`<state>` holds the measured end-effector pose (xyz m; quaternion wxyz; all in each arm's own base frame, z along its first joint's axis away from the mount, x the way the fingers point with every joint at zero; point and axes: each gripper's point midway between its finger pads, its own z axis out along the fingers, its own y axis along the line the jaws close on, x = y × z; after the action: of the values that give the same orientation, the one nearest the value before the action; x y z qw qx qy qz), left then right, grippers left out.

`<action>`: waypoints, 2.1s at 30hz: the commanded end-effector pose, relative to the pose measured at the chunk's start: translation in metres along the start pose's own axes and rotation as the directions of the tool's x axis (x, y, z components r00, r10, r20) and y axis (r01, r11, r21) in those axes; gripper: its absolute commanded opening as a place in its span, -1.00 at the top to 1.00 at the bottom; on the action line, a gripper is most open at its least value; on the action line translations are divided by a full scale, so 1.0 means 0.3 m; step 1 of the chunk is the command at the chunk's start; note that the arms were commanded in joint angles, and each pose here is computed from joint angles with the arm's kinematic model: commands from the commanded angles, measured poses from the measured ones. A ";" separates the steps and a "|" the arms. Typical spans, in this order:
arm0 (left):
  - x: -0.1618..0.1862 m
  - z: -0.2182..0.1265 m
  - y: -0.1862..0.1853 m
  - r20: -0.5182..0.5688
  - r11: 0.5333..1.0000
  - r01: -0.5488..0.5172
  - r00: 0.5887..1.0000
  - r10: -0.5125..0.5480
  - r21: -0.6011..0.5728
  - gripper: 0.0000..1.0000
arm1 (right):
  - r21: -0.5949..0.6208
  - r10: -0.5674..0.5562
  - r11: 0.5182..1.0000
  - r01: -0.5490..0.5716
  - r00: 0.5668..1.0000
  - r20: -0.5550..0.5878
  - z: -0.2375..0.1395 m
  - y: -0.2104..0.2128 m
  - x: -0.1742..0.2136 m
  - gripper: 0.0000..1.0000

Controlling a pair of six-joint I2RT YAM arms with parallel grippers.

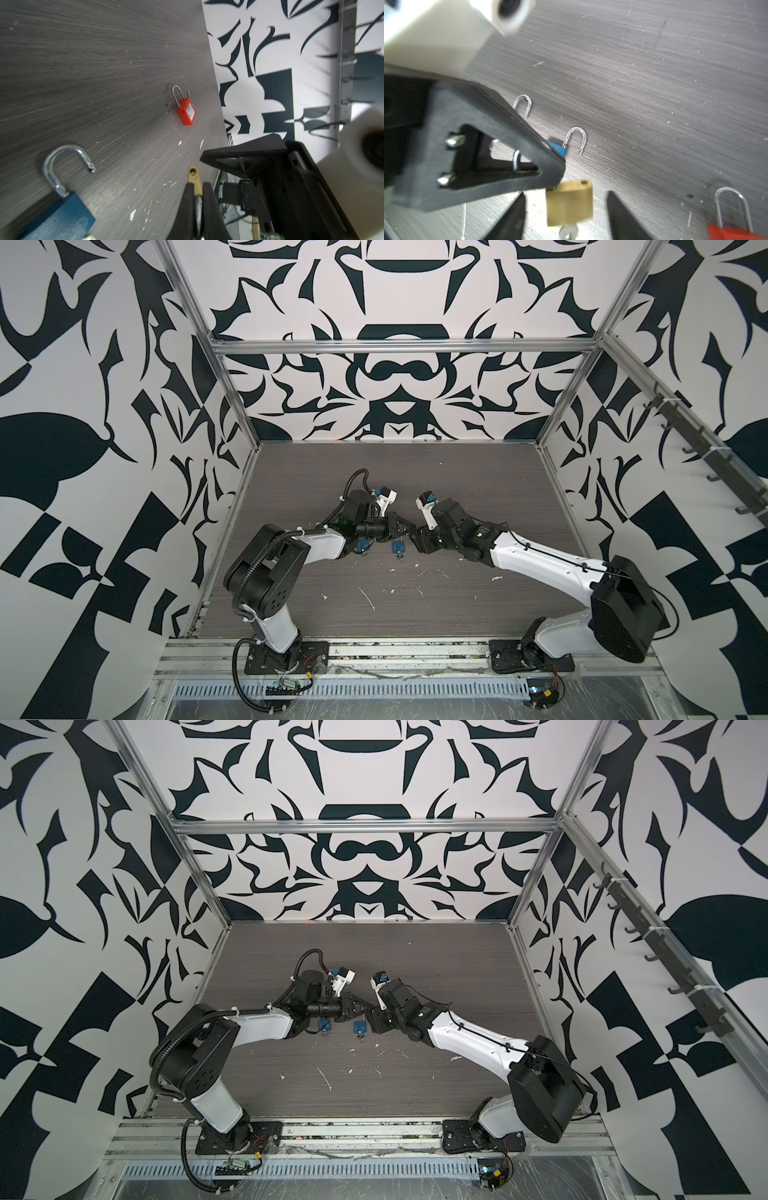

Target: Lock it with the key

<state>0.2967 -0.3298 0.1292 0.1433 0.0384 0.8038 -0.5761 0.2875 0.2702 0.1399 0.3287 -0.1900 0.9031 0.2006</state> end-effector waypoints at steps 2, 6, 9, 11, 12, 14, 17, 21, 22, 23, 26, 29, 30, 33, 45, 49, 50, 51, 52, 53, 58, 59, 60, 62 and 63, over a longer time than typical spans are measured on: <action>-0.129 -0.074 -0.063 0.247 0.970 0.211 0.940 -0.235 0.120 1.00 | -0.078 -0.005 0.997 0.024 0.974 0.228 -0.206 0.068 -0.213 -0.43; -0.194 -0.103 -0.101 0.311 0.915 0.318 0.869 -0.386 0.247 1.00 | -0.109 -0.081 0.986 0.122 0.942 0.325 -0.303 0.097 -0.245 -0.41; -0.202 -0.100 -0.137 0.319 0.906 0.323 0.858 -0.403 0.275 1.00 | -0.154 -0.092 0.976 0.155 0.931 0.354 -0.334 0.109 -0.254 -0.36; -0.208 -0.109 -0.169 0.331 0.915 0.288 0.866 -0.374 0.281 1.00 | -0.207 -0.081 0.964 0.167 0.925 0.371 -0.346 0.126 -0.262 -0.34; -0.206 -0.117 -0.178 0.340 0.919 0.275 0.867 -0.365 0.283 1.00 | -0.238 -0.081 0.954 0.184 0.919 0.385 -0.349 0.140 -0.266 -0.33; -0.204 -0.141 -0.178 0.373 0.920 0.273 0.852 -0.367 0.282 1.00 | -0.254 -0.087 0.945 0.207 0.906 0.415 -0.349 0.151 -0.273 -0.33; -0.201 -0.184 -0.185 0.413 0.919 0.275 0.830 -0.375 0.282 1.00 | -0.215 -0.103 0.951 0.223 0.882 0.459 -0.336 0.130 -0.282 -0.31; -0.192 -0.224 -0.213 0.431 0.925 0.274 0.824 -0.367 0.263 1.00 | -0.217 -0.097 0.950 0.225 0.872 0.480 -0.319 0.101 -0.277 -0.30; -0.190 -0.235 -0.225 0.436 0.927 0.269 0.824 -0.361 0.261 1.00 | -0.246 -0.086 0.943 0.226 0.877 0.473 -0.316 0.101 -0.276 -0.31; -0.190 -0.245 -0.236 0.442 0.931 0.258 0.825 -0.352 0.259 1.00 | -0.275 -0.084 0.932 0.238 0.878 0.472 -0.315 0.105 -0.273 -0.29; -0.184 -0.275 -0.265 0.461 0.942 0.220 0.828 -0.318 0.255 1.00 | -0.348 -0.083 0.885 0.310 0.839 0.538 -0.334 0.135 -0.266 -0.25; -0.180 -0.296 -0.283 0.472 0.946 0.200 0.828 -0.302 0.255 1.00 | -0.356 -0.095 0.866 0.350 0.815 0.572 -0.336 0.146 -0.263 -0.21; -0.178 -0.300 -0.288 0.470 0.946 0.199 0.830 -0.301 0.255 1.00 | -0.356 -0.097 0.865 0.354 0.814 0.572 -0.331 0.148 -0.264 -0.17; -0.170 -0.299 -0.284 0.462 0.947 0.207 0.834 -0.302 0.245 1.00 | -0.372 -0.096 0.853 0.366 0.811 0.578 -0.322 0.160 -0.278 -0.06; -0.166 -0.309 -0.338 0.440 0.946 0.185 0.850 -0.290 0.265 1.00 | -0.371 -0.106 0.841 0.394 0.792 0.601 -0.317 0.188 -0.327 -0.02; -0.164 -0.303 -0.331 0.435 0.945 0.189 0.851 -0.294 0.268 1.00 | -0.370 -0.125 0.834 0.409 0.794 0.595 -0.300 0.208 -0.338 0.00; -0.164 -0.305 -0.336 0.433 0.943 0.187 0.851 -0.295 0.275 1.00 | -0.369 -0.131 0.834 0.411 0.796 0.591 -0.292 0.211 -0.341 0.02; -0.162 -0.305 -0.338 0.431 0.942 0.186 0.853 -0.296 0.279 1.00 | -0.371 -0.136 0.832 0.412 0.800 0.585 -0.282 0.217 -0.339 0.02; -0.163 -0.289 -0.313 0.427 0.943 0.201 0.852 -0.302 0.267 1.00 | -0.372 -0.143 0.830 0.416 0.802 0.579 -0.271 0.223 -0.338 0.02; -0.163 -0.281 -0.301 0.424 0.943 0.209 0.852 -0.306 0.260 1.00 | -0.370 -0.151 0.830 0.417 0.807 0.571 -0.256 0.227 -0.335 0.02; -0.163 -0.273 -0.299 0.413 0.937 0.215 0.854 -0.317 0.275 1.00 | -0.333 -0.202 0.837 0.434 0.811 0.550 -0.203 0.247 -0.330 0.08; -0.164 -0.273 -0.302 0.412 0.936 0.213 0.854 -0.318 0.280 1.00 | -0.325 -0.205 0.842 0.430 0.814 0.544 -0.192 0.243 -0.331 0.13; -0.163 -0.273 -0.303 0.411 0.935 0.215 0.854 -0.319 0.281 1.00 | -0.322 -0.205 0.846 0.426 0.816 0.540 -0.185 0.239 -0.330 0.17; -0.163 -0.274 -0.302 0.411 0.935 0.215 0.854 -0.320 0.281 1.00 | -0.311 -0.202 0.857 0.410 0.824 0.530 -0.168 0.226 -0.327 0.19; -0.162 -0.275 -0.304 0.410 0.935 0.213 0.854 -0.319 0.283 1.00 | -0.307 -0.203 0.860 0.408 0.825 0.528 -0.162 0.223 -0.325 0.19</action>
<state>0.3083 -0.2762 0.2261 0.2249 -0.2111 0.7011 -0.6429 0.2921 0.3226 0.2388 0.4977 -0.3455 0.6984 0.3810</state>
